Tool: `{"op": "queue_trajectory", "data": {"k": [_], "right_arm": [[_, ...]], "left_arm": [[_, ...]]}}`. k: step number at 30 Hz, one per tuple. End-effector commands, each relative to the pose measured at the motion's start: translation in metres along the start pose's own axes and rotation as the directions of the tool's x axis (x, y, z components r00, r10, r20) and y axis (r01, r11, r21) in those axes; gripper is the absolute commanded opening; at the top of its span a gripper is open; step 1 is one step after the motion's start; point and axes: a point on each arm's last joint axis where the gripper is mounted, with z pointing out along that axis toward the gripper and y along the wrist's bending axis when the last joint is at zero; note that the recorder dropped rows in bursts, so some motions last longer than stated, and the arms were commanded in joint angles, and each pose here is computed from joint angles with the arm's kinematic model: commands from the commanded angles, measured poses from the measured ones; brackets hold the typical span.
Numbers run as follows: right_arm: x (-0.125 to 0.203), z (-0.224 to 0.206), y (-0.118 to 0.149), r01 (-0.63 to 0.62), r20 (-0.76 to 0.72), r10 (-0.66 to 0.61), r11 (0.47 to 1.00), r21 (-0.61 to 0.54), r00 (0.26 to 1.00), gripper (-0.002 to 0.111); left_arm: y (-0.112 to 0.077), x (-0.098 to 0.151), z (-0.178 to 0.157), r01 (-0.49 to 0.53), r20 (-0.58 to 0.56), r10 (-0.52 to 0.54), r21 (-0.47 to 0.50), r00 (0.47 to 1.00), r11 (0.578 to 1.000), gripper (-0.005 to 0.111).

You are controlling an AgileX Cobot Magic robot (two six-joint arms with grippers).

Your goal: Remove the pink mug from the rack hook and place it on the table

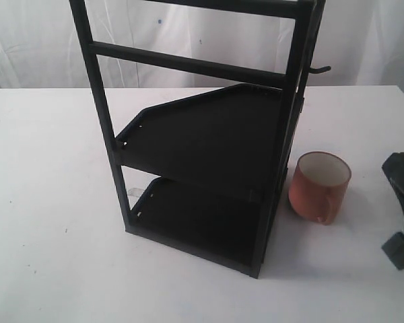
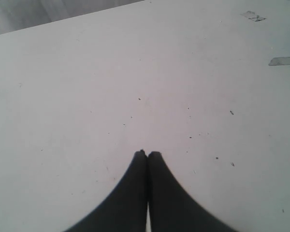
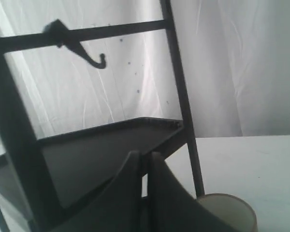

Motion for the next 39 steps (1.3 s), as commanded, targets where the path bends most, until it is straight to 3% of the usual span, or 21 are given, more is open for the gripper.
{"op": "queue_trajectory", "data": {"k": [1, 5, 10, 17, 25, 29, 34, 39], "right_arm": [[0.006, -0.017, 0.0, 0.068, -0.095, -0.067, 0.998, 0.009, 0.993, 0.0], [0.003, -0.026, 0.0, 0.082, -0.086, -0.08, 0.996, 0.02, 0.993, 0.0], [-0.009, -0.036, 0.009, 0.211, 0.054, -0.208, 0.976, -0.049, 0.977, 0.0], [-0.016, -0.046, 0.011, 0.359, 0.147, -0.352, 0.933, -0.022, 0.924, 0.0], [-0.027, -0.056, 0.013, 0.309, 0.281, -0.295, 0.951, -0.005, 0.913, 0.0], [-0.028, -0.059, 0.004, 0.283, 0.261, -0.307, 0.951, 0.127, 0.915, 0.0], [-0.032, -0.066, -0.005, 0.341, 0.249, -0.441, 0.869, 0.358, 0.862, 0.0], [-0.027, -0.068, -0.014, 0.309, 0.159, -0.419, 0.833, 0.458, 0.894, 0.0]], "left_arm": [[0.0, 0.001, 0.0, 0.014, 0.001, -0.014, 0.002, 1.0, 1.0, 0.0], [0.0, 0.001, 0.0, 0.014, 0.001, -0.014, 0.002, 1.0, 1.0, 0.0], [0.0, 0.001, 0.0, 0.014, 0.001, -0.014, 0.002, 1.0, 1.0, 0.0], [0.0, 0.001, 0.0, 0.014, 0.001, -0.014, 0.002, 1.0, 1.0, 0.0], [0.0, 0.001, 0.0, 0.014, 0.001, -0.014, 0.002, 1.0, 1.0, 0.0], [0.0, 0.001, 0.0, 0.014, 0.001, -0.014, 0.002, 1.0, 1.0, 0.0], [0.0, 0.001, 0.0, 0.014, 0.001, -0.014, 0.002, 1.0, 1.0, 0.0], [0.0, 0.001, 0.0, 0.014, 0.001, -0.014, 0.002, 1.0, 1.0, 0.0]]}}
